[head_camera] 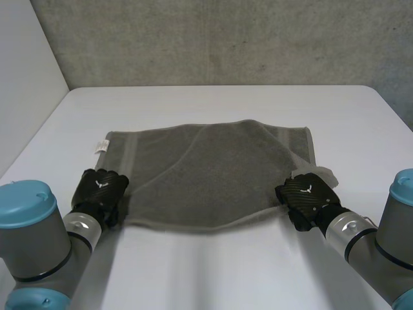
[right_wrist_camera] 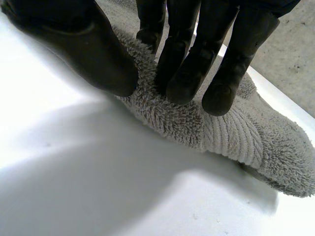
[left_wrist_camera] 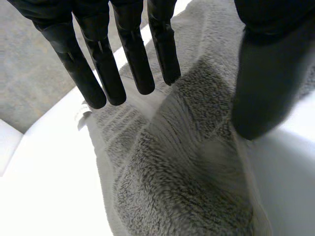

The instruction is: Fold the towel.

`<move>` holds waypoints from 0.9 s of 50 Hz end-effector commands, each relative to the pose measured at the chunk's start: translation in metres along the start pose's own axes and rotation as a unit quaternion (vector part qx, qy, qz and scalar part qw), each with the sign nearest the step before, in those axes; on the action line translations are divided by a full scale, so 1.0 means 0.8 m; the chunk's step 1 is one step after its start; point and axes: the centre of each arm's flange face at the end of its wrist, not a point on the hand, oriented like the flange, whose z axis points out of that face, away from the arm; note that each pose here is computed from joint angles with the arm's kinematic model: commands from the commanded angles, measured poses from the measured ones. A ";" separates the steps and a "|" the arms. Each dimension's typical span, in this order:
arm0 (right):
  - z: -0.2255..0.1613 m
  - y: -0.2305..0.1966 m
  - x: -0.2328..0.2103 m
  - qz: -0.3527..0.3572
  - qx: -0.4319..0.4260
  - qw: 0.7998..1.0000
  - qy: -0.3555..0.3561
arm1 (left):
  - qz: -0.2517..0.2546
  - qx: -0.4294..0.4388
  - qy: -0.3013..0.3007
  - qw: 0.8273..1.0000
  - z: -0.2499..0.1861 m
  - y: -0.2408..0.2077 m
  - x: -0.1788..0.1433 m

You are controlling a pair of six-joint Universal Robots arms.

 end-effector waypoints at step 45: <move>0.002 -0.001 0.005 0.000 0.000 1.000 0.008 | 0.009 -0.017 0.017 1.000 -0.014 0.017 0.020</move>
